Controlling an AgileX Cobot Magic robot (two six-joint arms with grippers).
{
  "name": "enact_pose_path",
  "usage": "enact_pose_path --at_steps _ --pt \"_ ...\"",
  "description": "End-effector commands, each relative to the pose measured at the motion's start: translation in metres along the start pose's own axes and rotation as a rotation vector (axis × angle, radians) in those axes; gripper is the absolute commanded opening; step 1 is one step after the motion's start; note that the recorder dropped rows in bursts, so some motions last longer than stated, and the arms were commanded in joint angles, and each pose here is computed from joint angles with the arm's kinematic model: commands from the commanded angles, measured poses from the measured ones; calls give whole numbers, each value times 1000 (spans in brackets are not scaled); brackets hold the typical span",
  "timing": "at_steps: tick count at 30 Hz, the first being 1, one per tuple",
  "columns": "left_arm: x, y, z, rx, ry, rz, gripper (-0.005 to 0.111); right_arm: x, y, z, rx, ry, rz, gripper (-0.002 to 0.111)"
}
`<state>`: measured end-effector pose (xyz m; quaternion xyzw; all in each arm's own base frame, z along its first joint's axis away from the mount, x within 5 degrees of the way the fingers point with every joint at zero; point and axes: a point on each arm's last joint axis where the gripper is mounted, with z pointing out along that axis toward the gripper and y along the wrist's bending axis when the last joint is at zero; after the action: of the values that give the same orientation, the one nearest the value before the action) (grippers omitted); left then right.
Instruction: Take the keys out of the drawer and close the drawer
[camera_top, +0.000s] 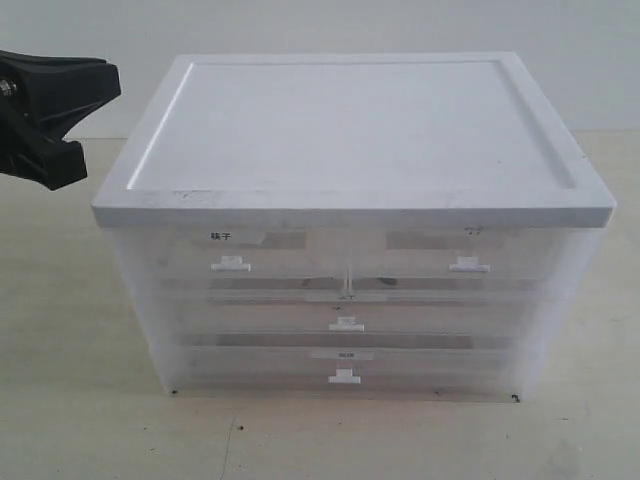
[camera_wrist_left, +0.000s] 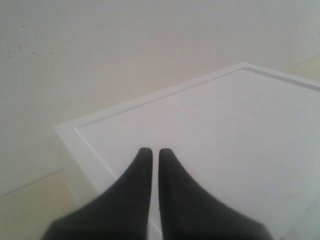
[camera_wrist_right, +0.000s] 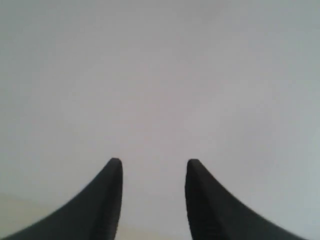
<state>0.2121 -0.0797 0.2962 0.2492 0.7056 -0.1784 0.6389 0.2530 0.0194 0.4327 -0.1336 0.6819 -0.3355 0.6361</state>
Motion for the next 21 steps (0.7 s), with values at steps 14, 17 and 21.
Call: enact_pose_path --at_steps 14,17,21 --pt "0 -4 1 42 15 32 5 -4 48 -96 -1150 399 -50 32" --pt "-1 -4 1 50 8 31 5 25 117 -138 -1379 191 -352 32" --pt "-1 -4 1 49 9 31 5 34 169 -174 -1264 -236 -460 32"
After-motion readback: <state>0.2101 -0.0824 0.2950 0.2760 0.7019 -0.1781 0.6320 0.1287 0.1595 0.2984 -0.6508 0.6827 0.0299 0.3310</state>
